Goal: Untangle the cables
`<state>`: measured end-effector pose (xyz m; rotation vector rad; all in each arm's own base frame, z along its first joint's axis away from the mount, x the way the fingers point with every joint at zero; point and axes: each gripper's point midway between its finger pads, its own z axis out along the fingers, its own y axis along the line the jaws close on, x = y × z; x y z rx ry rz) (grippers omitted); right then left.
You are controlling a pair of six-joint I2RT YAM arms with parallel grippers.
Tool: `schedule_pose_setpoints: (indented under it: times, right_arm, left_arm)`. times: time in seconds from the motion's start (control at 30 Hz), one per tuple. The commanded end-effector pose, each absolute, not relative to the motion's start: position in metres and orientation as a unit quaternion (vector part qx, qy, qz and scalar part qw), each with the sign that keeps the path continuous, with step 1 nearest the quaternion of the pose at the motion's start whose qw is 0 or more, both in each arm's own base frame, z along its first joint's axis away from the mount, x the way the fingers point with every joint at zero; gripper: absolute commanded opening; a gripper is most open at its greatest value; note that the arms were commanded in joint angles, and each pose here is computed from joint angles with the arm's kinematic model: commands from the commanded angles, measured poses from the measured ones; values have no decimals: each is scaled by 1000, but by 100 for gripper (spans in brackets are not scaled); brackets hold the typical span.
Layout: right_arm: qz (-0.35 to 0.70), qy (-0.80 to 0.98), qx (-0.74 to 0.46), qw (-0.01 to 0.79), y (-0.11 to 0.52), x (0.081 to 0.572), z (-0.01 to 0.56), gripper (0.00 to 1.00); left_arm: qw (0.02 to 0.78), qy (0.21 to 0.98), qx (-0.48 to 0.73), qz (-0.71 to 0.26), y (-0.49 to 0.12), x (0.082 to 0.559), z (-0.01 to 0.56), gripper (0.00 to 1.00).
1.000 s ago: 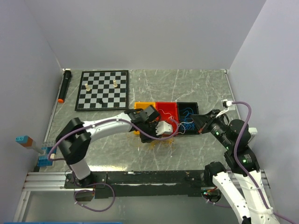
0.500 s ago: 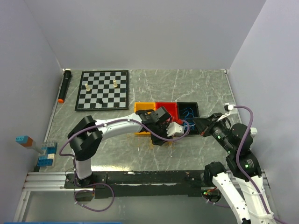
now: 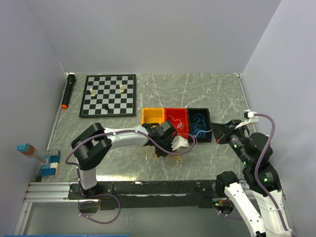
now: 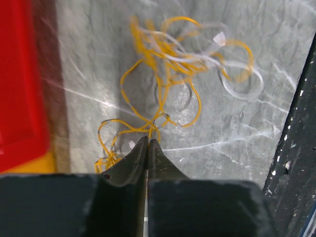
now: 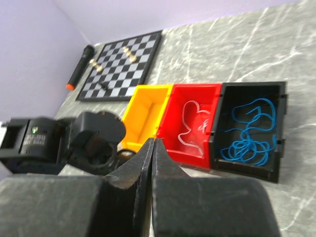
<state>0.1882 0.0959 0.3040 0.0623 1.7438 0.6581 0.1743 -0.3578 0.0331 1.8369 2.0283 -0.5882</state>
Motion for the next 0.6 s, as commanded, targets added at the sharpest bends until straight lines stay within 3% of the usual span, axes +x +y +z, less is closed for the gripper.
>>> schedule_pose_setpoints:
  times: [0.0, 0.23, 0.57]
  right_arm:
    - [239, 743, 59, 623, 73, 185, 319, 0]
    - [118, 748, 141, 637, 21, 191, 311, 0]
    - [41, 696, 206, 687, -23, 178, 354, 0]
  left_arm:
    - [216, 702, 640, -226, -368, 177, 58, 1]
    - [227, 711, 628, -220, -332, 172, 89, 1]
    - [210, 720, 647, -136, -233, 160, 85, 1]
